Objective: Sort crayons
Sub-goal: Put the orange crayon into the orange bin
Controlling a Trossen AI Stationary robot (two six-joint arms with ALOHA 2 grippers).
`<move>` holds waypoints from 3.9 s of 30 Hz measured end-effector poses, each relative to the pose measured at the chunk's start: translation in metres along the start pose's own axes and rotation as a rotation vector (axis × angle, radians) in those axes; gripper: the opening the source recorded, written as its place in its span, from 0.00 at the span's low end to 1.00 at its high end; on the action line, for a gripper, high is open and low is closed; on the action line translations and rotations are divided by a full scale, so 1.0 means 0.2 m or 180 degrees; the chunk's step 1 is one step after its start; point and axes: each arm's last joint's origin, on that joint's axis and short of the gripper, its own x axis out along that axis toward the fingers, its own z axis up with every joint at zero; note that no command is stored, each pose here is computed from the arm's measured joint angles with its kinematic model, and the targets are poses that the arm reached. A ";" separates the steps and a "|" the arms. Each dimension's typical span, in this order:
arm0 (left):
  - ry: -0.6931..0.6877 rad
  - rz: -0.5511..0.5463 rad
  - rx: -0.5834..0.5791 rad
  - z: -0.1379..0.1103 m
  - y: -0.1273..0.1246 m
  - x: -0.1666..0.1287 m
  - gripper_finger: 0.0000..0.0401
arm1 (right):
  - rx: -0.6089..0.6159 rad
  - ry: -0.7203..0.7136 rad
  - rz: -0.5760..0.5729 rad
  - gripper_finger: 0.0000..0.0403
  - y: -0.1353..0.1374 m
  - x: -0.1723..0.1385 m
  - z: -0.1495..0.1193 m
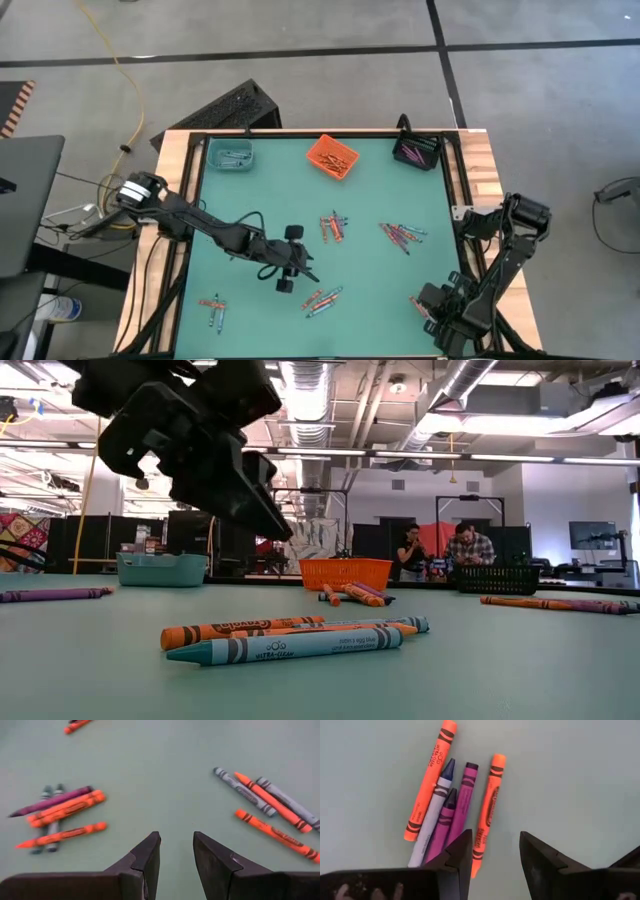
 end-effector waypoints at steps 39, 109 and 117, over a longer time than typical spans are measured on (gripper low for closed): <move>-0.0341 -0.0144 0.0016 0.03 -0.12 -0.01 0.27 | 0.0099 -0.0144 0.0204 0.08 -0.03 0.13 -0.02; -0.0439 0.0154 -0.0118 -0.10 -0.63 -0.24 0.27 | -0.0303 -0.2178 0.0616 0.00 -1.29 0.13 1.99; -0.0358 0.0174 -0.0398 -0.11 -0.62 -0.24 0.27 | -0.0415 -0.2023 0.0671 0.00 -1.30 0.22 2.12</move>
